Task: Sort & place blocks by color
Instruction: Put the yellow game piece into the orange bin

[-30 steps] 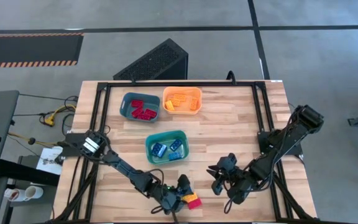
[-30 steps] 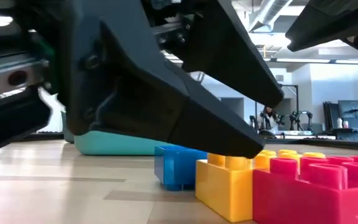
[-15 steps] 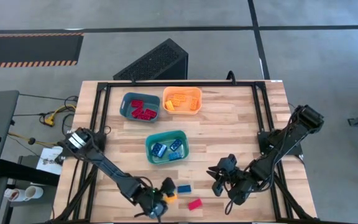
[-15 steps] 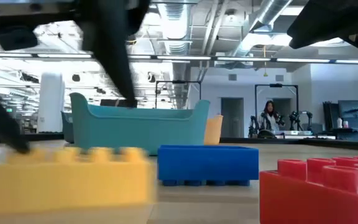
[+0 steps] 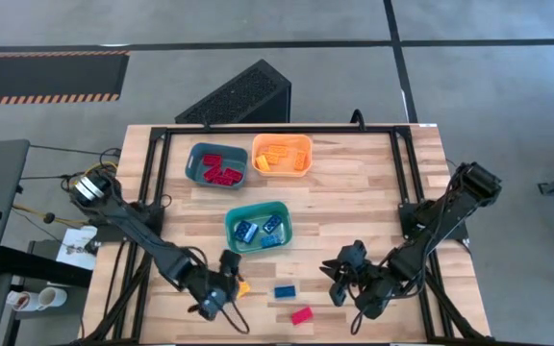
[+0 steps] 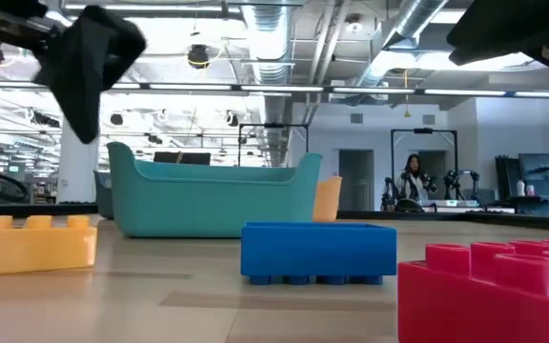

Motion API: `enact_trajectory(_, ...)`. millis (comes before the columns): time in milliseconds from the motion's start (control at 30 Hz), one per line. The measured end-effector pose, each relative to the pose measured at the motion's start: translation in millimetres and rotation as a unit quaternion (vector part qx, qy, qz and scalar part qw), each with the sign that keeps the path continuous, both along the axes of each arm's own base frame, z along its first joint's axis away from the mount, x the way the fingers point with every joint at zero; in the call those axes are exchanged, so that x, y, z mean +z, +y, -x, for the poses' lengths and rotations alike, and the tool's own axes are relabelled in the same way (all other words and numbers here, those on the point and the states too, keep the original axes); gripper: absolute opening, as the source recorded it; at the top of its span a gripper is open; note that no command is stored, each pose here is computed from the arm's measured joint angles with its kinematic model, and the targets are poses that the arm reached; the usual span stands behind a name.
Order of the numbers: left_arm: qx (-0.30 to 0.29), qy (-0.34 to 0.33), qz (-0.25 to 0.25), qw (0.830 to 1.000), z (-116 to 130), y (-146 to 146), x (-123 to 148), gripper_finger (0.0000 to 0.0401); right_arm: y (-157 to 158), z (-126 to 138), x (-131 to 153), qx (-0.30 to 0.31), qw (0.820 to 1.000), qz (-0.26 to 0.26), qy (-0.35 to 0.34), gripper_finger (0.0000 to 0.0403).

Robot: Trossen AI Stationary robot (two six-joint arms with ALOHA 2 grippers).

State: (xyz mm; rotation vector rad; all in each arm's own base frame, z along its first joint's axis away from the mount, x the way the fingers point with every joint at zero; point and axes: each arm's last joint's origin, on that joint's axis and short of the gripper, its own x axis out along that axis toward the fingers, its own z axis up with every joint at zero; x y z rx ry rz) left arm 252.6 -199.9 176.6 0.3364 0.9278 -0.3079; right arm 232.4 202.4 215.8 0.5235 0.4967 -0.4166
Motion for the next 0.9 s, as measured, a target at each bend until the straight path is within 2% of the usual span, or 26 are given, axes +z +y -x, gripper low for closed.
enact_trajectory(167,0.091,-0.007,0.066,0.994,20,17,8,0.0252,-1,-1,0,-0.003,1.000,0.000,0.000,0.0101)
enact_trajectory(300,0.193,-0.024,0.115,0.974,24,24,-2,0.0252,-4,-3,0,-0.008,1.000,0.002,0.001,0.0101)
enact_trajectory(367,0.218,-0.017,0.138,0.966,24,23,-8,0.0252,-6,-4,0,-0.012,1.000,0.003,0.000,0.0101)
enact_trajectory(567,0.250,-0.002,0.163,0.954,22,18,-21,0.0252,-9,-7,0,-0.017,1.000,0.003,0.000,0.0101)
enact_trajectory(667,0.246,-0.004,0.183,0.952,21,13,-22,0.0252,-9,-7,0,-0.017,1.000,0.004,0.001,0.0101)
enact_trajectory(900,0.252,-0.010,0.194,0.948,25,7,-21,0.0252,-9,-7,0,-0.017,1.000,0.005,0.002,0.0101)
